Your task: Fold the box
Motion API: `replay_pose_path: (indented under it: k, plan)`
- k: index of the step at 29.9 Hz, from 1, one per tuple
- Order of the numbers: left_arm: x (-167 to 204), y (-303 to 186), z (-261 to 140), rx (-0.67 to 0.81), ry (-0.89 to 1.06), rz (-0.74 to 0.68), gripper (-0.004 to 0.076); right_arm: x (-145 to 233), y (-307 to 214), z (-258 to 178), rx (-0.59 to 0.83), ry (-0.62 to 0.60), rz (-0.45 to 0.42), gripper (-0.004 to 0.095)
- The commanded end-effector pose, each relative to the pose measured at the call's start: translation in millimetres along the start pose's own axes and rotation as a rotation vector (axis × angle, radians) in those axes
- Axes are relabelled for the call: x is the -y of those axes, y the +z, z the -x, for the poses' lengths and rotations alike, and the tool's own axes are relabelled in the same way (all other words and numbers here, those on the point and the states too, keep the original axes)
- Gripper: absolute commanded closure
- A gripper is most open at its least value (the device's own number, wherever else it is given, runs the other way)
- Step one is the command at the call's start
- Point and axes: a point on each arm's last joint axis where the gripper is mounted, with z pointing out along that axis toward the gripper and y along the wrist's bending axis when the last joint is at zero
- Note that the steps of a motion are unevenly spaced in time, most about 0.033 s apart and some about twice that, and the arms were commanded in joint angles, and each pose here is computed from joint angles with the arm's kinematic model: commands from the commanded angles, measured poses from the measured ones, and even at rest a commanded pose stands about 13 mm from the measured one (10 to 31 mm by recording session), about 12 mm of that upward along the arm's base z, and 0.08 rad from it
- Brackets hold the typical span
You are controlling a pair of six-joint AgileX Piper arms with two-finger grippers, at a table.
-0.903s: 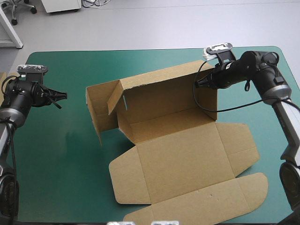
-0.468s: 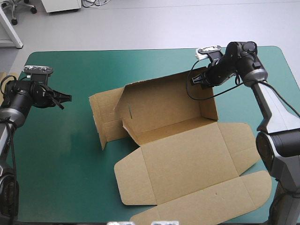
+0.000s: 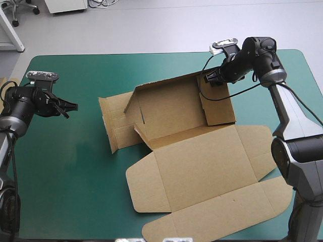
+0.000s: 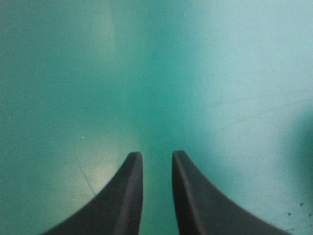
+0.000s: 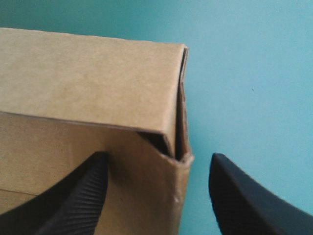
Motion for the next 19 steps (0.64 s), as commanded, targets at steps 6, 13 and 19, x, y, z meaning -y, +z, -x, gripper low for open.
replay_pose_path:
  k: [6, 13, 19]
  plan:
    - [-2.8, -20.4, 10.9, 0.098, -0.004, 0.005, 0.0567, -10.2, -59.1, 2.2, 0.099, -0.003, 0.008, 0.028]
    - [-3.2, -20.4, 10.9, 0.098, 0.021, 0.011, 0.0567, -20.8, -88.4, -21.2, 0.113, -0.007, 0.019, 0.0329]
    - [-3.2, -20.4, 10.5, 0.093, 0.021, 0.01, 0.0568, -25.3, -93.0, -59.0, 0.2, 0.001, -0.029, 0.0331]
